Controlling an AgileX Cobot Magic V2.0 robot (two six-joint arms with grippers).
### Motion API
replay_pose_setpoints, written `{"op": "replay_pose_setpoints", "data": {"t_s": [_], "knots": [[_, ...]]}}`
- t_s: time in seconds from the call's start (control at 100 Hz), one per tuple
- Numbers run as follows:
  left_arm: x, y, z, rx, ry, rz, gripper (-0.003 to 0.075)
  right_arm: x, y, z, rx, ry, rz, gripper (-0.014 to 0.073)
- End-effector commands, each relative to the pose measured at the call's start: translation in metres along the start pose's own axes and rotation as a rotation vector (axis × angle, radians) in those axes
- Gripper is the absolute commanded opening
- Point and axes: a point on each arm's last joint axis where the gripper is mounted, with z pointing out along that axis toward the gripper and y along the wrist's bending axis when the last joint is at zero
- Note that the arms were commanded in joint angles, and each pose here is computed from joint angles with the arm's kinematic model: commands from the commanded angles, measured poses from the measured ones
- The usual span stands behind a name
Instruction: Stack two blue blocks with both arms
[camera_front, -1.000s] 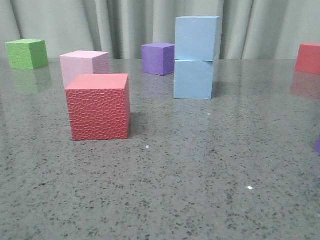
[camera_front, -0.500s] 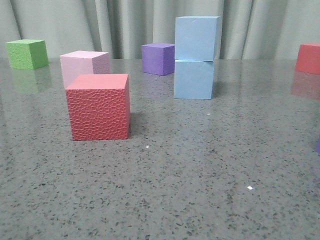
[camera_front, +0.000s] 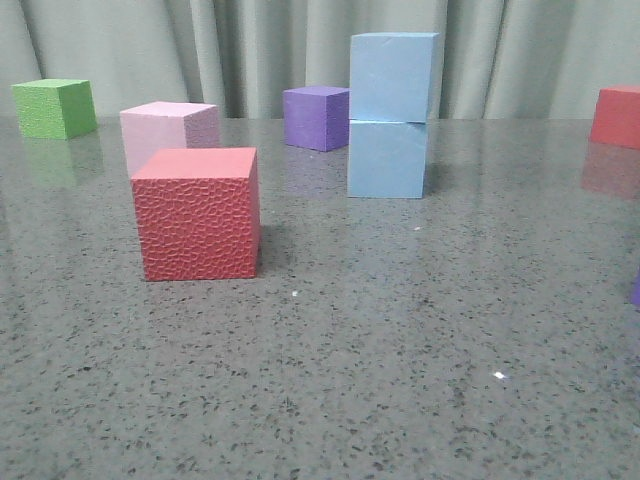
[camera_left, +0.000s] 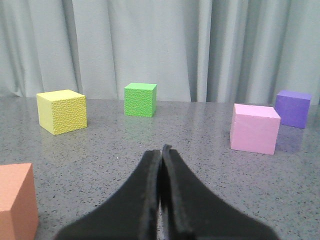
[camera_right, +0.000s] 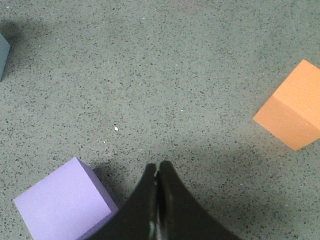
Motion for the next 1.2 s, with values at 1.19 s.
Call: {"op": "replay_pose_setpoints", "data": {"t_s": [1.19], "knots": [[0.005, 0.000, -0.002, 0.004, -0.073, -0.008, -0.0019, 0.135, -0.011, 0.018, -0.124, -0.721, 0.007, -0.0122]]}}
